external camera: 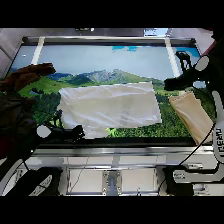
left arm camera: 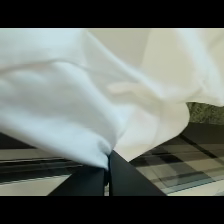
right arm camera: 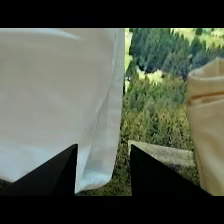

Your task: Fold the shirts.

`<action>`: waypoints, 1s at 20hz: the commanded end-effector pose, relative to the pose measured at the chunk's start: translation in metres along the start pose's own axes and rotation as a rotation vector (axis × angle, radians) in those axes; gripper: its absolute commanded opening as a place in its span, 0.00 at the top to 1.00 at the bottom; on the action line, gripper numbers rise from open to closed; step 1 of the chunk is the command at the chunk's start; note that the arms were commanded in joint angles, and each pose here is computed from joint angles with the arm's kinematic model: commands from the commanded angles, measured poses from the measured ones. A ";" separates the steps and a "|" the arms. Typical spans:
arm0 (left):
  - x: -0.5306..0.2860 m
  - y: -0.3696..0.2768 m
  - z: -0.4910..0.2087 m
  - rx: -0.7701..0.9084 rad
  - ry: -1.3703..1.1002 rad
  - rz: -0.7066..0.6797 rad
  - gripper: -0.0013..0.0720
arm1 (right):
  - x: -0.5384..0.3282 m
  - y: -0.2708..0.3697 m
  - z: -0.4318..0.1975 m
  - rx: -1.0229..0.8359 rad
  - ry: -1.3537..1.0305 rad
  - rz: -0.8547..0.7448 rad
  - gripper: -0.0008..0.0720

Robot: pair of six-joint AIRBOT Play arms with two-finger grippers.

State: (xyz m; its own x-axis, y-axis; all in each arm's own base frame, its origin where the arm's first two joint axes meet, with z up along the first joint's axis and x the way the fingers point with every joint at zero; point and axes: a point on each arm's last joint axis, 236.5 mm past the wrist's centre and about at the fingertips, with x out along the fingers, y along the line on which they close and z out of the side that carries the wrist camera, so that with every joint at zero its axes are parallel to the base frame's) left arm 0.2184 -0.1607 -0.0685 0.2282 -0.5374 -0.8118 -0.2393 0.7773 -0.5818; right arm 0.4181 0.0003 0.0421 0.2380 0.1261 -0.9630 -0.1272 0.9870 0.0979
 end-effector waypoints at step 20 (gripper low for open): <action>-0.019 -0.011 0.004 0.106 -0.027 0.006 0.96 | 0.127 0.012 -0.107 0.313 0.144 0.184 0.49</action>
State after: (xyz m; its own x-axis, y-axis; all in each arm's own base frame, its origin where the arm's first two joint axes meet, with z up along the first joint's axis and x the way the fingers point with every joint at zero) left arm 0.2199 -0.1577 -0.0464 0.2506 -0.5258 -0.8128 -0.1432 0.8103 -0.5683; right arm 0.3200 0.0259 -0.1021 -0.0083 0.3468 -0.9379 0.1260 0.9308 0.3430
